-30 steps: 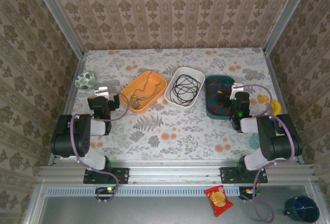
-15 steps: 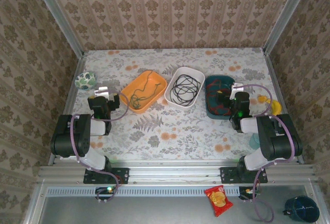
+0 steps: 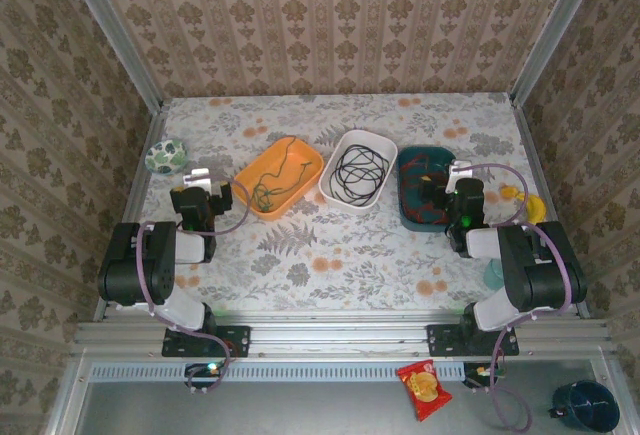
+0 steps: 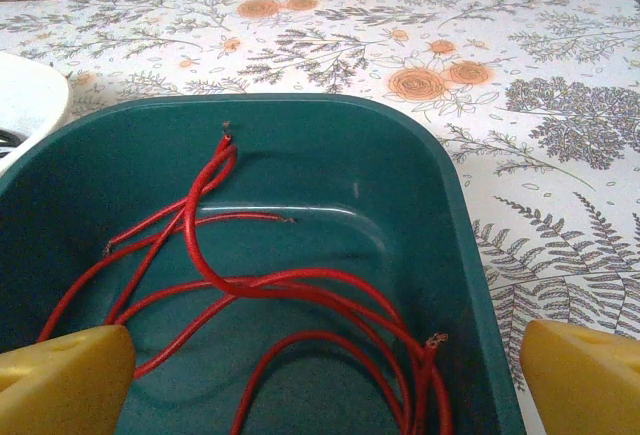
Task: Untangle the cables
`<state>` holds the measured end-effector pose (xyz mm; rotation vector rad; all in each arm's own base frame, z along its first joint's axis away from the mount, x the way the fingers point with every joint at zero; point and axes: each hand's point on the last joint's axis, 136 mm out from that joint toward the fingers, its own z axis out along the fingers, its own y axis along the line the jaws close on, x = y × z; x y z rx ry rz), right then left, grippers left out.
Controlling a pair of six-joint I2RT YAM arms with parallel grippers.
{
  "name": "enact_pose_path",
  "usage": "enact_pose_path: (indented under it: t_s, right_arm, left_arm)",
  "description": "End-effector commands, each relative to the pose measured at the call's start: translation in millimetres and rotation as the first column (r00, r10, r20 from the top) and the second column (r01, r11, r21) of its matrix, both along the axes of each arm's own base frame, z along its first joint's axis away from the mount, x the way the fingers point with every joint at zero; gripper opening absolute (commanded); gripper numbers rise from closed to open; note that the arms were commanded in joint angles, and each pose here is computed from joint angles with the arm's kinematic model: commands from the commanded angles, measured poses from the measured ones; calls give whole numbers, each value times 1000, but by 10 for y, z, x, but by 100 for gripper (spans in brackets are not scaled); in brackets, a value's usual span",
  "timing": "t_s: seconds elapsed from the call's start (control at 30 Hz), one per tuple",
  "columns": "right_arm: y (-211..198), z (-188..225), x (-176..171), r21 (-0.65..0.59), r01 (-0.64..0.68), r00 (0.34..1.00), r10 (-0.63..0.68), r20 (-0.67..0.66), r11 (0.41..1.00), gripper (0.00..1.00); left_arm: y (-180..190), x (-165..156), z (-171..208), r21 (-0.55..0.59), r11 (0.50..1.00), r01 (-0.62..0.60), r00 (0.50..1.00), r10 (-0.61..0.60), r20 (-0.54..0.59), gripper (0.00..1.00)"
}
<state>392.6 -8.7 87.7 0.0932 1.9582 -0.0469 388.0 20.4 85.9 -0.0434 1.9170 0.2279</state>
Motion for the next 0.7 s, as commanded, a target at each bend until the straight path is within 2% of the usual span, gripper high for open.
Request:
enact_pose_path:
  t_s: [0.0,0.67]
  right_arm:
    - [18,97,79,-9,-18,999,18,32,1000,100]
    - [22,97,76,-1,-26,999,26,32,1000,100]
  left_arm:
    - [-20,74,136,2,1000,14,999,-14,46,100]
    - [-15,73,134,3,1000,13,999,-13,45,100]
